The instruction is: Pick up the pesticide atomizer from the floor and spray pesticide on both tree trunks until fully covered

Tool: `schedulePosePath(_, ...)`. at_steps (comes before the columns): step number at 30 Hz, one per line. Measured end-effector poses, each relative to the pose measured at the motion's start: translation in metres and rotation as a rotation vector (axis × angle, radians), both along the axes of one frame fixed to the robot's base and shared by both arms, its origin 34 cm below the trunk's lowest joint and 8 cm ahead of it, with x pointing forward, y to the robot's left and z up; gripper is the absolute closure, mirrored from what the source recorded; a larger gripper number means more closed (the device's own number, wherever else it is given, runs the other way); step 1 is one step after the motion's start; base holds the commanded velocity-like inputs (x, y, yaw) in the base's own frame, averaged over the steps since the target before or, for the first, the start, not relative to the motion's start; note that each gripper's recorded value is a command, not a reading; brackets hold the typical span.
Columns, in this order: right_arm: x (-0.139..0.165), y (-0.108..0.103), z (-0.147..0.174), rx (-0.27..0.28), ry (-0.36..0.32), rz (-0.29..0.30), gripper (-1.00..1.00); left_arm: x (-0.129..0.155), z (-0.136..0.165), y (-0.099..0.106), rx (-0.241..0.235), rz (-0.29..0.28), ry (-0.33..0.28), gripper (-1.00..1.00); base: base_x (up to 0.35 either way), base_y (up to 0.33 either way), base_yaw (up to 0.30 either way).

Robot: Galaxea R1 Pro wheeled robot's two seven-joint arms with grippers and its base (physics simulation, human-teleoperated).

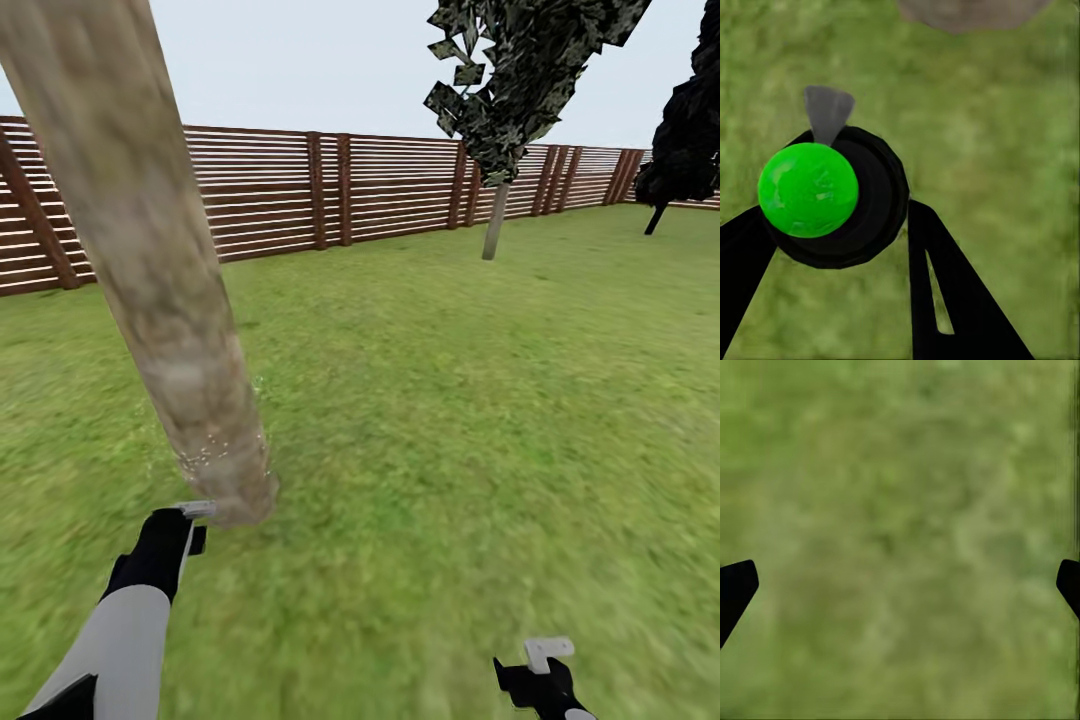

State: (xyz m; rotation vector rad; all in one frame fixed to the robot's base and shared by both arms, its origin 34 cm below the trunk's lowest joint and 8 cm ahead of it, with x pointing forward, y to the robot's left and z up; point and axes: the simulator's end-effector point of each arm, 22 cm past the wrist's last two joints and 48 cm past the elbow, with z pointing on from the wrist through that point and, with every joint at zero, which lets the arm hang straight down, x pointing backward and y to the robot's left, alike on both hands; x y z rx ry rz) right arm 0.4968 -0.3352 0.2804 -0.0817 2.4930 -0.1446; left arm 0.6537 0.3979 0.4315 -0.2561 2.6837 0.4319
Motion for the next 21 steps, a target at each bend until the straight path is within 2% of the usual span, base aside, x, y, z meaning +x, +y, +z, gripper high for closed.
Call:
schedulePosePath(4,0.0,0.0,0.0,0.0,0.0,0.0,-1.0,0.004,-0.003,-0.013,-0.054,-0.029,-0.008,1.0,0.223,-0.208,0.0)
schedulePosePath(10,0.0,0.0,0.0,0.0,0.0,0.0,-1.0,0.004,-0.001,-0.006,-0.029,-0.033,-0.004,1.0,0.086,-0.255,0.038)
schedulePosePath(17,0.0,0.0,0.0,0.0,0.0,0.0,-1.0,0.003,0.0,-0.003,-0.022,-0.028,-0.004,1.0,0.001,-0.272,0.259)
schedulePosePath(21,0.0,0.0,0.0,0.0,0.001,0.0,-1.0,0.003,-0.001,-0.003,-0.023,-0.029,-0.001,1.0,0.0,-0.033,0.277)
